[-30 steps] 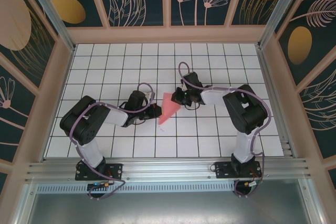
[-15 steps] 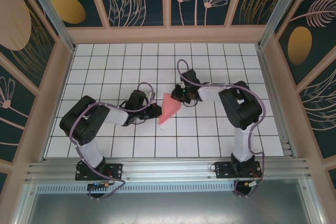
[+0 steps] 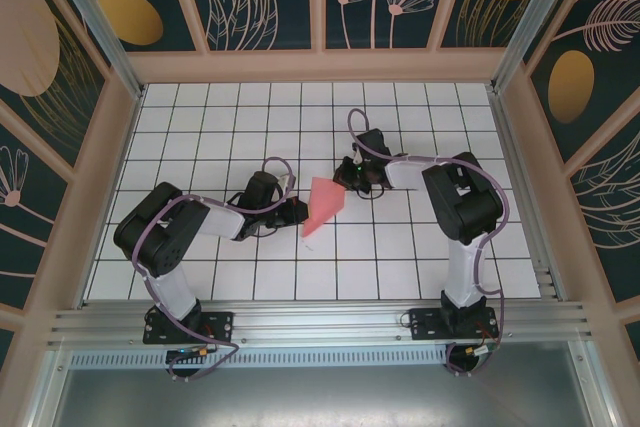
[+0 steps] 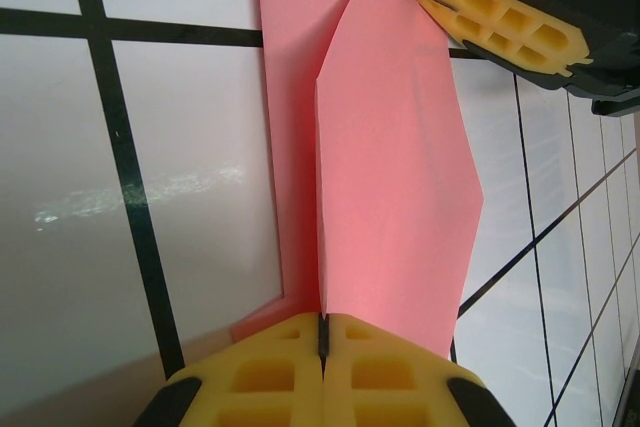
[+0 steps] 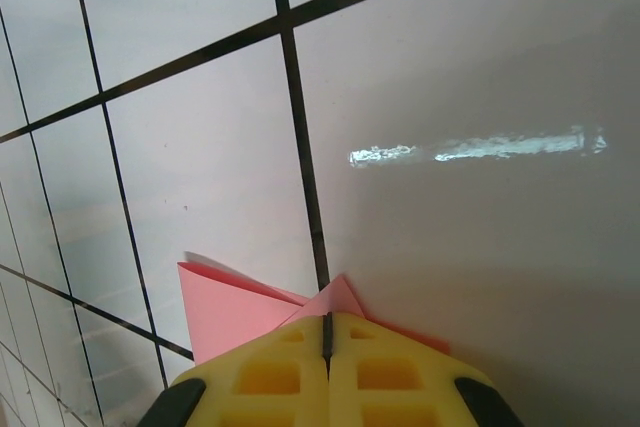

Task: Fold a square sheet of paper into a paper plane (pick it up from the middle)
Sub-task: Fourth fold the wing at the center of the table.

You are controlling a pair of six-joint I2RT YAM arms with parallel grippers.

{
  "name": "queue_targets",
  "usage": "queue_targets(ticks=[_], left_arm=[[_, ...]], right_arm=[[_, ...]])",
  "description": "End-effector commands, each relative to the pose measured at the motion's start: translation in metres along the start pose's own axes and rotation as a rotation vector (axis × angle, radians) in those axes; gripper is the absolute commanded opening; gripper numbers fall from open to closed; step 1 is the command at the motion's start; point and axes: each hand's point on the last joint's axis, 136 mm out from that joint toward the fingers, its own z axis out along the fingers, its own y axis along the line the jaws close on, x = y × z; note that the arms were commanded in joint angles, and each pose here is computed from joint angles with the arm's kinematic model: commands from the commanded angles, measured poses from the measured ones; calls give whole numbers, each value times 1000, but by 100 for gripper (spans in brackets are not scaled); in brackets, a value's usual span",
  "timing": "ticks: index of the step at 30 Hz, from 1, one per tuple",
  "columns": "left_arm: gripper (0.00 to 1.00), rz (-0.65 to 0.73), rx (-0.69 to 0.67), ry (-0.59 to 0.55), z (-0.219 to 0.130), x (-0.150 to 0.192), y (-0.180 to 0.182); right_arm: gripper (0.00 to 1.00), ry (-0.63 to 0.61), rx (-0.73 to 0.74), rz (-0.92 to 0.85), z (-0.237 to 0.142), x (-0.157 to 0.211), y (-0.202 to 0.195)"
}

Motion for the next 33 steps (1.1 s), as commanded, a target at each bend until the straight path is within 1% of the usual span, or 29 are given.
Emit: queue_targets(ticks=[1, 4, 7, 9, 11, 13, 16, 20, 23, 33], left_arm=[[7, -87, -221, 151, 7, 56, 61], [8, -85, -223, 150, 8, 57, 61], [8, -84, -224, 152, 9, 58, 60], [8, -83, -227, 153, 9, 58, 61], [8, -84, -232, 151, 9, 58, 62], [8, -83, -233, 152, 9, 58, 62], [8, -80, -227, 150, 9, 57, 61], [8, -76, -222, 148, 9, 56, 59], [8, -76, -218, 152, 9, 56, 58], [9, -65, -221, 155, 7, 57, 58]], right_arm=[[5, 39, 71, 28, 10, 8, -22], [5, 17, 57, 2, 0, 2, -10], [6, -40, 58, -42, -21, -13, 7], [7, -76, 22, -78, -37, -21, 25], [7, -87, -22, -97, -50, -21, 40], [8, -70, -70, -118, -54, -12, 52], [8, -12, -102, -119, -46, 11, 61], [7, 43, -83, -107, -24, 42, 59], [6, 76, -74, -99, -9, 58, 55], [6, 107, -14, -80, 9, 74, 28]])
